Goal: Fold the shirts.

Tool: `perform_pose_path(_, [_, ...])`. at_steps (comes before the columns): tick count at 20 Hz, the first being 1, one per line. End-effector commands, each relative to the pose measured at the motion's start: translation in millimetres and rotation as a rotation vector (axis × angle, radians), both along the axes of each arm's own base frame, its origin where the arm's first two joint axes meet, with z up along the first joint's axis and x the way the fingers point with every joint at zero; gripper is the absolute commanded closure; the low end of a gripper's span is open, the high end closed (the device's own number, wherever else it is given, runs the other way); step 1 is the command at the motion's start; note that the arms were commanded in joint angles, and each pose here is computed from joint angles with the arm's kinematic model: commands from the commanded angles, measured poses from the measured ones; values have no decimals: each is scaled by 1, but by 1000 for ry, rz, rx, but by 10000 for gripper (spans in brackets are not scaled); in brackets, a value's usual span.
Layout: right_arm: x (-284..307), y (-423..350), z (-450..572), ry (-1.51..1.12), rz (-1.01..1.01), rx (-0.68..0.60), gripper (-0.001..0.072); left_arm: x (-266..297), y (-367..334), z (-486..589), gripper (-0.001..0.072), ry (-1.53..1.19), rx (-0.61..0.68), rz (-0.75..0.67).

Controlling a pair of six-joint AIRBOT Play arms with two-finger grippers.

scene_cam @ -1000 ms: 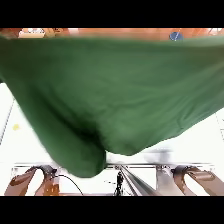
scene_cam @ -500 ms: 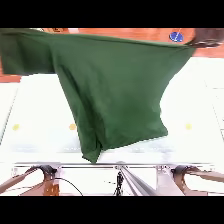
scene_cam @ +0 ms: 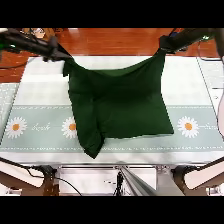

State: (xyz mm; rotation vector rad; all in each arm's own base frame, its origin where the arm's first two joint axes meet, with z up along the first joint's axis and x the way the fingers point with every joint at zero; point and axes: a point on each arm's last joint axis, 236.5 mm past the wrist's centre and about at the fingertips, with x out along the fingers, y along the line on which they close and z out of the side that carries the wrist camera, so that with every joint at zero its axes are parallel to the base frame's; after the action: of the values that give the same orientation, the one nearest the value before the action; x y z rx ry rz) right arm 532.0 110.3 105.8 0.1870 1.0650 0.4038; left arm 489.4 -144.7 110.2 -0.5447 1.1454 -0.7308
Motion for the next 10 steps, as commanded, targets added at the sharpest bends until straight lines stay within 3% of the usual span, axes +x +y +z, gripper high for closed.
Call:
perform_pose_path(1, [10, 6, -42, 86, -27, 40, 688, 8, -25, -49, 686, 93, -24, -26])
perform_pose_path(2, [10, 6, -44, 90, -27, 40, 681, 9, -30, -47, 686, 100, -54, -26])
perform_pose_path(4, [11, 1, -37, 74, -35, 41, 528, 14, -27, -33, 676, 92, -120, -6])
perform_pose_path(5, [10, -5, -29, 61, -41, 40, 445, 17, -19, -23, 610, 88, -156, 13])
perform_pose_path(6, [8, -14, -16, 41, -50, 36, 328, 21, -4, -12, 372, 103, -185, 50])
perform_pose_path(7, [5, -26, 0, 13, -60, 29, 260, 21, 14, -3, 128, 123, -200, 82])
perform_pose_path(8, [0, -41, 15, -13, -71, 14, 239, 17, 37, 5, 67, 147, -204, 97])
perform_pose_path(10, [-18, -87, 43, -47, -108, -79, 239, -7, 83, 18, 80, 194, -188, 87])
